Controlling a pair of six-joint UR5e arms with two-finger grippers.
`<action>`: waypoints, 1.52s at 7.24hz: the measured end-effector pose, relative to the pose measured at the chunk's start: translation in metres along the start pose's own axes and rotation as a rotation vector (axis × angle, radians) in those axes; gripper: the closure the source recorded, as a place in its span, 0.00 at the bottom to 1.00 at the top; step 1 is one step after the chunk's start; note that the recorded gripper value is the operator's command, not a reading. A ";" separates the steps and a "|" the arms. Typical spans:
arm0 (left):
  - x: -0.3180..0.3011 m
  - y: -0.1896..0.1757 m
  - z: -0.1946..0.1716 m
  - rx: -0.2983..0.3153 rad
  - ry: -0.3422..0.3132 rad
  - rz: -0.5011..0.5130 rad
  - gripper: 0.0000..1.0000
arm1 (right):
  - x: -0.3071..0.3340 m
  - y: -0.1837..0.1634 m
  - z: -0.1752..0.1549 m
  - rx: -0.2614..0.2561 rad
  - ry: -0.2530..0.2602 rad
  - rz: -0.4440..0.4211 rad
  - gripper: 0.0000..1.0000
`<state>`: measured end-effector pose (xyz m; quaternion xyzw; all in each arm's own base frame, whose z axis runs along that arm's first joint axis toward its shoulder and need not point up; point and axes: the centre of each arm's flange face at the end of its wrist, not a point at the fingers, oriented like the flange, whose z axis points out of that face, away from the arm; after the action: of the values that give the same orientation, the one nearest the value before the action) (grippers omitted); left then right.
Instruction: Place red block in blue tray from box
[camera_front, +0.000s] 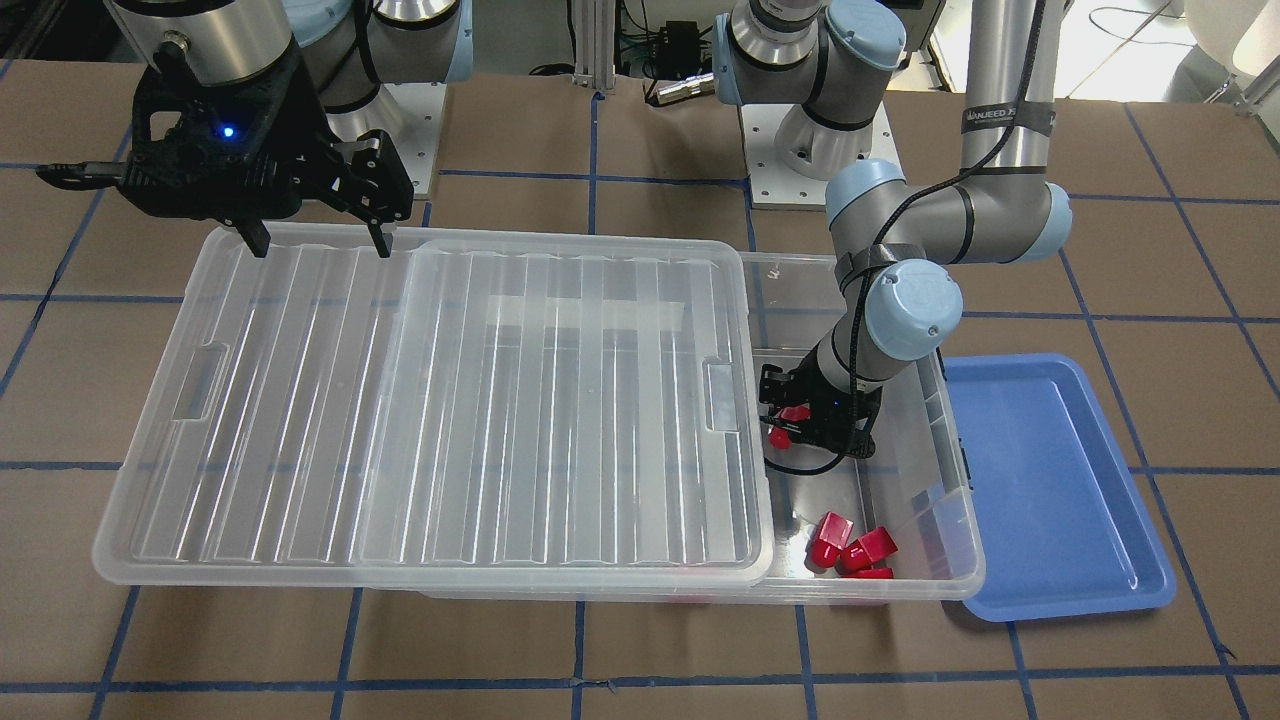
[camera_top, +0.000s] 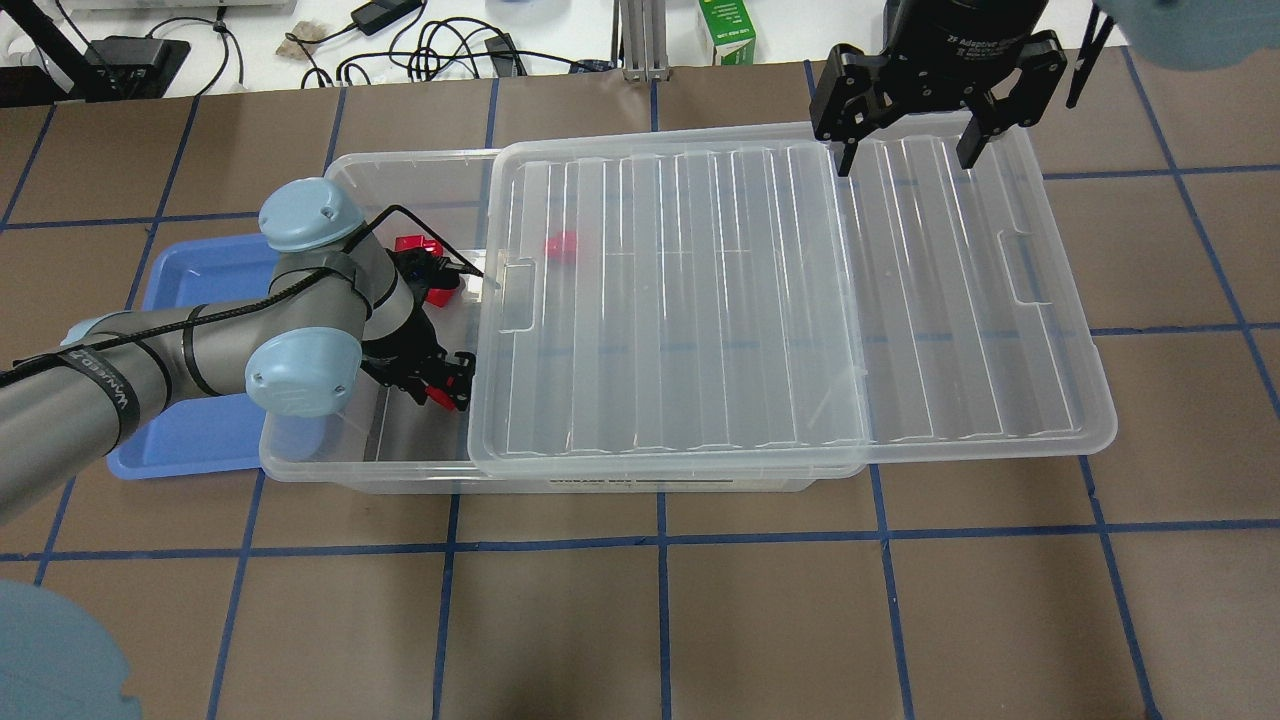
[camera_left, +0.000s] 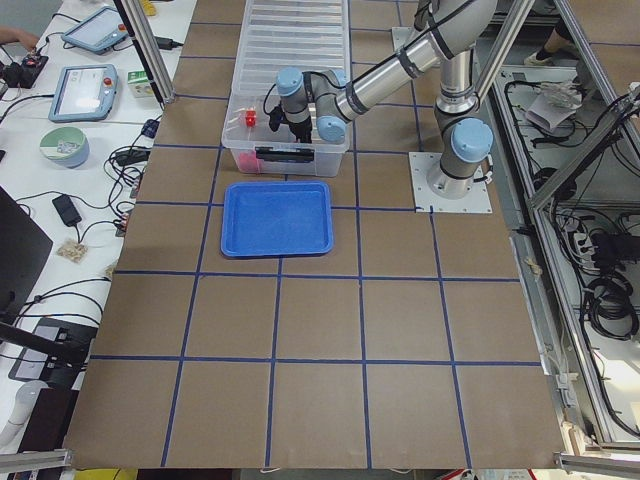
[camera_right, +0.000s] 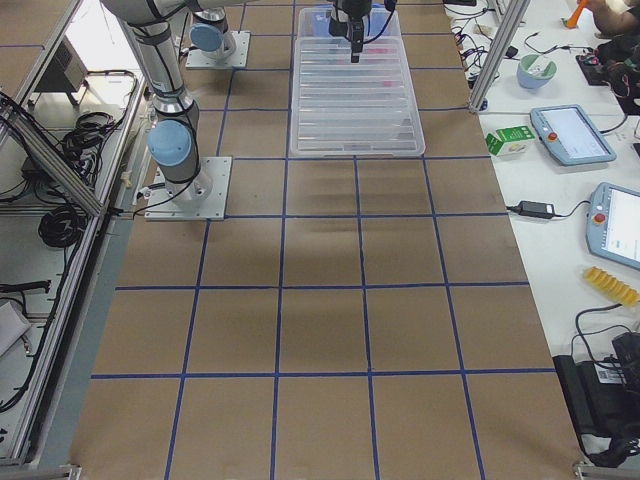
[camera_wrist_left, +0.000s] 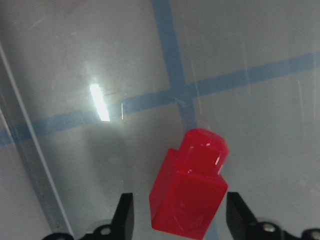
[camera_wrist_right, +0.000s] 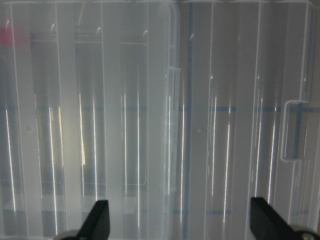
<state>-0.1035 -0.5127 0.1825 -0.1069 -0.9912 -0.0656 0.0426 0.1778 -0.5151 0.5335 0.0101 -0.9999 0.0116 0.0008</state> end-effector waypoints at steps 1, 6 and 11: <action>0.000 -0.002 -0.003 0.010 -0.002 -0.001 1.00 | 0.000 0.000 0.001 -0.002 -0.002 0.000 0.00; -0.008 -0.002 -0.068 0.109 -0.036 -0.039 1.00 | 0.009 -0.004 -0.003 0.008 0.002 0.008 0.00; -0.043 0.013 -0.229 0.079 -0.161 -0.160 1.00 | 0.162 -0.024 0.018 -0.049 0.009 0.040 0.00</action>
<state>-0.0426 -0.5412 0.4058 -0.0304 -0.9986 -0.0210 -0.0386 0.0161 -0.5430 0.5164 -0.0100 -0.9999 -0.0130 0.0054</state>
